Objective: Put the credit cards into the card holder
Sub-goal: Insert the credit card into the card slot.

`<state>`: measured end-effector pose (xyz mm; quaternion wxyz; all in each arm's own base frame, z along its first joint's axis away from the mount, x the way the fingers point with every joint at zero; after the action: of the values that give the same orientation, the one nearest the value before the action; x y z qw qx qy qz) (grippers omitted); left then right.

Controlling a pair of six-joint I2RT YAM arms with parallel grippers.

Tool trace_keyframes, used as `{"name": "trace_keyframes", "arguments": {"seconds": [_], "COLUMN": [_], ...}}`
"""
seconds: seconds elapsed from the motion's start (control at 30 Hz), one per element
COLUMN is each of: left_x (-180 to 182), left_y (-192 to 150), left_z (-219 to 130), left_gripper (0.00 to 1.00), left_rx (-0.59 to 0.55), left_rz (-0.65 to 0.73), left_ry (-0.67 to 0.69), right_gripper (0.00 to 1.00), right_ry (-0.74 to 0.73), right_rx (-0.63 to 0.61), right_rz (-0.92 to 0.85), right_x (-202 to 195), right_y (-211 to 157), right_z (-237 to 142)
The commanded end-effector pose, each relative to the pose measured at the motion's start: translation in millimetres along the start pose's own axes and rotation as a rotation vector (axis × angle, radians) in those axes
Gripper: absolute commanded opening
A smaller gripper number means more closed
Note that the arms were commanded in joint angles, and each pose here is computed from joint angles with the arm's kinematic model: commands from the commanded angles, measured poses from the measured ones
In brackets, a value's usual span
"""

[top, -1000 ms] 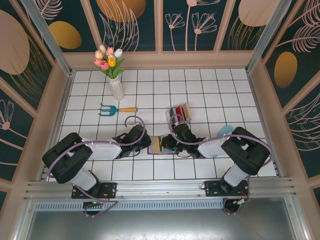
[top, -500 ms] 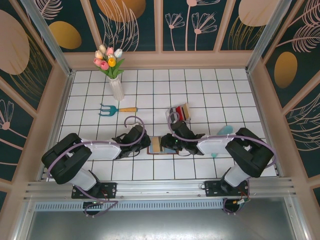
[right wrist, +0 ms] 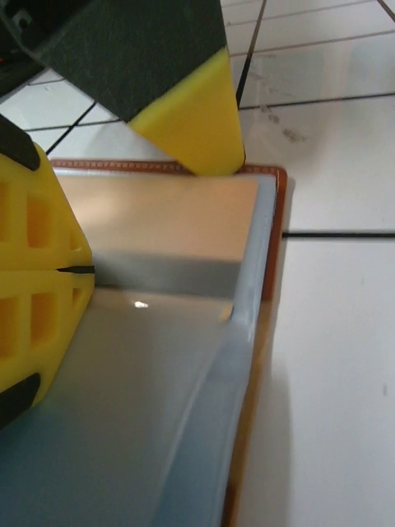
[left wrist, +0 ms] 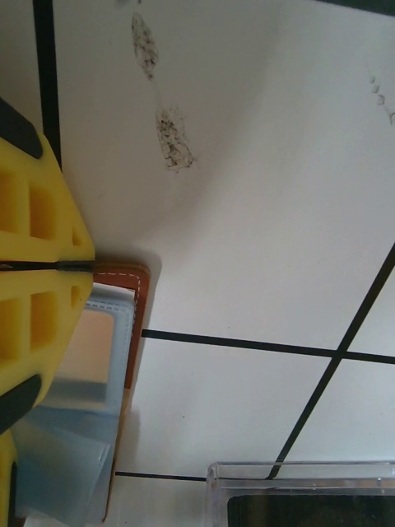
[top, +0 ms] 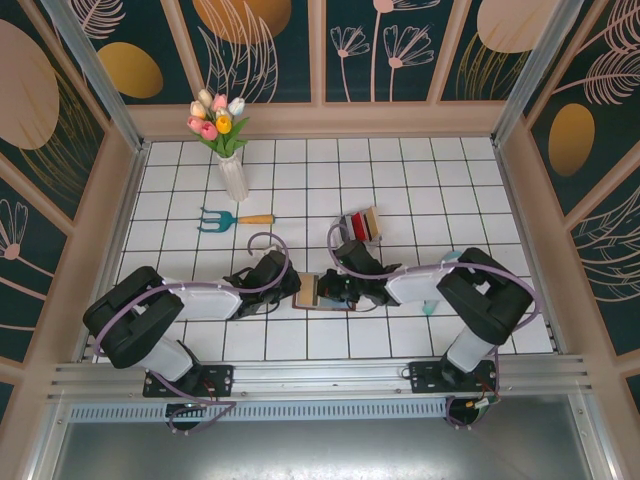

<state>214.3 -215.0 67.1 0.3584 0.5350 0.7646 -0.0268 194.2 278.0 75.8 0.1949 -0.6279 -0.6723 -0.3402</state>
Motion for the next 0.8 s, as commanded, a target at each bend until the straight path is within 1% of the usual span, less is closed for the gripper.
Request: {"name": "trace_keyframes", "arguments": {"seconds": [0.0,0.1,0.23,0.43,0.53,0.6,0.7,0.77], "left_x": [9.8,13.4,22.2,28.5,30.0,30.1,28.1,24.9], "left_y": [-7.6,-7.0,-8.5,-10.5,-11.2,-11.5,-10.4,-8.6], "left_z": [-1.4,-3.7,-5.4,-5.7,-5.7,-5.5,-5.0,-5.2], "left_gripper": [0.1,0.08,0.07,0.05,0.05,0.05,0.05,0.09], "left_rx": [0.032,0.019,0.007,0.005,0.006,0.006,0.004,0.004], "left_rz": [-0.007,-0.006,-0.017,-0.027,-0.027,-0.023,-0.016,-0.006], "left_ry": [0.029,0.046,0.071,0.085,0.089,0.088,0.085,0.084], "right_gripper": [0.1,0.12,0.14,0.14,0.14,0.14,0.15,0.16], "right_ry": [0.024,-0.084,-0.25,-0.468,-0.535,-0.543,-0.506,-0.469], "right_rx": [-0.011,-0.042,-0.062,-0.027,-0.049,-0.07,-0.112,-0.153], "right_rz": [-0.044,-0.064,-0.09,-0.063,-0.063,-0.071,-0.103,-0.134], "right_x": [17.2,9.2,-12.5,-54.5,-60.4,-55.9,-37.5,-19.2], "right_y": [5.5,6.1,-0.6,-18.4,-17.5,-10.7,2.4,14.0], "right_z": [0.1,-10.9,-27.5,-38.0,-46.4,-50.0,-55.7,-63.0]}}
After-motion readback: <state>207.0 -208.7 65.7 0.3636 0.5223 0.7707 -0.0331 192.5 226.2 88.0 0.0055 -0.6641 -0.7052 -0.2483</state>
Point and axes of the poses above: each hand's point on the last joint's axis, 136 mm out from that joint toward the fingers, its own z axis out along the fingers, its own x axis along the line the jaws close on, y = z × x, the point moved 7 cm from there along -z, back along the fingers, and after that the axes turned 2 degrees about -z, right-handed, at the moved point
